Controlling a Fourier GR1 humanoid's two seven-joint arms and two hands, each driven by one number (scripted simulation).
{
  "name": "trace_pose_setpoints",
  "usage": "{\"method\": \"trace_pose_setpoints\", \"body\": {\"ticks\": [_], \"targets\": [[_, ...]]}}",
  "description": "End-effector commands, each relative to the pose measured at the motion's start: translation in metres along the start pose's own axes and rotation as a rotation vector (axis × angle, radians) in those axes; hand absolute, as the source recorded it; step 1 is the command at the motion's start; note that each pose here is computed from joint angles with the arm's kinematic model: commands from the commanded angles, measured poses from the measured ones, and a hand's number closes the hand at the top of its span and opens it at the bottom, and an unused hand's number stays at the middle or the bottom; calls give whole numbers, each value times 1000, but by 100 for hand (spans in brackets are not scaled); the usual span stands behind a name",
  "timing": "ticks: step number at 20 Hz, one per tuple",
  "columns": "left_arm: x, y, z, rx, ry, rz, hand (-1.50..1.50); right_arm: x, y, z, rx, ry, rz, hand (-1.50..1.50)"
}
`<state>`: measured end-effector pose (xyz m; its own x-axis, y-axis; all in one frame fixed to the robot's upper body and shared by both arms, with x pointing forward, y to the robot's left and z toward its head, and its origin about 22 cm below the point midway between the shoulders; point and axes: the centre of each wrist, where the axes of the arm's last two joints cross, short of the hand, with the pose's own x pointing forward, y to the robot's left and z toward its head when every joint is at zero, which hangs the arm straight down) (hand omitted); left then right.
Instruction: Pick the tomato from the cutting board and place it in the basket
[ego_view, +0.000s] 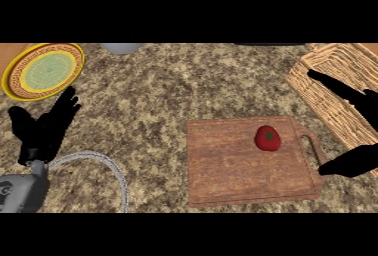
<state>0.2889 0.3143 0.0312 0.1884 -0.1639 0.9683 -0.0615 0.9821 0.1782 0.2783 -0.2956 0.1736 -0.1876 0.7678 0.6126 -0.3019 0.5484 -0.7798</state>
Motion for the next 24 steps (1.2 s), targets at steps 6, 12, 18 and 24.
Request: {"method": "trace_pose_setpoints", "body": {"ticks": [6, 12, 18, 24], "targets": [[10, 4, 14, -11, -11, -1, 0, -18, 43, -43, -49, -36, -127, -150], [9, 2, -2, -5, -19, 8, 0, -41, 83, -66, 34, 57, -26, -150], [-4, 17, 6, -5, -7, -8, 0, -55, 87, -56, 96, 99, 21, -150], [0, 2, -5, 1, 2, 0, 0, -71, 106, -40, 79, 51, 7, -150]]}}
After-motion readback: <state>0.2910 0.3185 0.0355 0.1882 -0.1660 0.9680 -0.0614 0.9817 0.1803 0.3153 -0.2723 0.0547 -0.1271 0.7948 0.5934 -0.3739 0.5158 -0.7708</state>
